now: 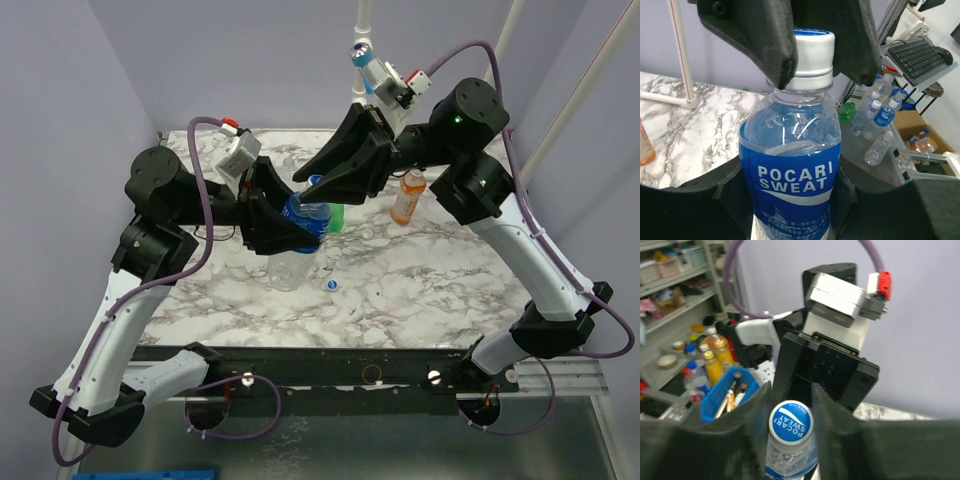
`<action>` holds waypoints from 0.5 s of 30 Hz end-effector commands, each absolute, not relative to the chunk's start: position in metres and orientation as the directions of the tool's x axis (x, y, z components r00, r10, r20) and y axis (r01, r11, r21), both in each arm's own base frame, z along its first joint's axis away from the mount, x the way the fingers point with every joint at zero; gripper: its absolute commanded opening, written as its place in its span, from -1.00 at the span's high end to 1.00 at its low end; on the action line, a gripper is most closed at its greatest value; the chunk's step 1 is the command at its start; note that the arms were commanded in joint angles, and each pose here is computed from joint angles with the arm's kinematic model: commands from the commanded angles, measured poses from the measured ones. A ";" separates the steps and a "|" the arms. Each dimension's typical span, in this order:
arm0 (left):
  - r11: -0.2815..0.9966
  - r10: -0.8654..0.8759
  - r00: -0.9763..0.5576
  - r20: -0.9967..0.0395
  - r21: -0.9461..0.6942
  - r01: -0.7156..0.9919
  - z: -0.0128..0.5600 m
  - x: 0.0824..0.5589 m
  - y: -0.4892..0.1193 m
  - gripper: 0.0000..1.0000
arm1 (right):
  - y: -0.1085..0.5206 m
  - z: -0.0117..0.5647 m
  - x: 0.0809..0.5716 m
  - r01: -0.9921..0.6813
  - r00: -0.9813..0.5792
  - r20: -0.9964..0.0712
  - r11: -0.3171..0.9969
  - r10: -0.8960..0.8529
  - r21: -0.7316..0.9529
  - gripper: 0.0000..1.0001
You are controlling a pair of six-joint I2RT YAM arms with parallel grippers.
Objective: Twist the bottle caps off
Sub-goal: Unscrew the bottle cap from the plastic bottle.
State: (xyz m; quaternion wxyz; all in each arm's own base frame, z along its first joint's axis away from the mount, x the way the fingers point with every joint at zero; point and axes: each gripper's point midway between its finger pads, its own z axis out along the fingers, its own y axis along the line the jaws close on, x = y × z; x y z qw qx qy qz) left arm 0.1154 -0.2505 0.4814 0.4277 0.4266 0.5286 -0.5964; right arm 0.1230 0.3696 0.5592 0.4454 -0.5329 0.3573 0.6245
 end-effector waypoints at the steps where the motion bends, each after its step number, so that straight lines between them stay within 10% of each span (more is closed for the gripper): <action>1: 0.009 -0.134 -0.162 -0.978 -0.165 0.986 0.497 0.126 -0.247 1.00 | 0.373 0.559 0.161 -0.996 -0.017 -0.982 -0.092 0.187 -0.001 0.04; 5: 0.271 -0.152 -0.048 -0.987 -0.088 0.959 0.486 0.175 -0.241 0.99 | 0.363 0.571 0.220 -0.962 -0.003 -0.967 0.263 0.254 0.072 -0.98; 15: 0.640 -0.016 0.087 -0.996 0.057 0.766 0.454 0.254 -0.210 1.00 | 0.363 0.562 0.276 -0.842 -0.112 -0.964 0.492 0.243 0.222 -1.00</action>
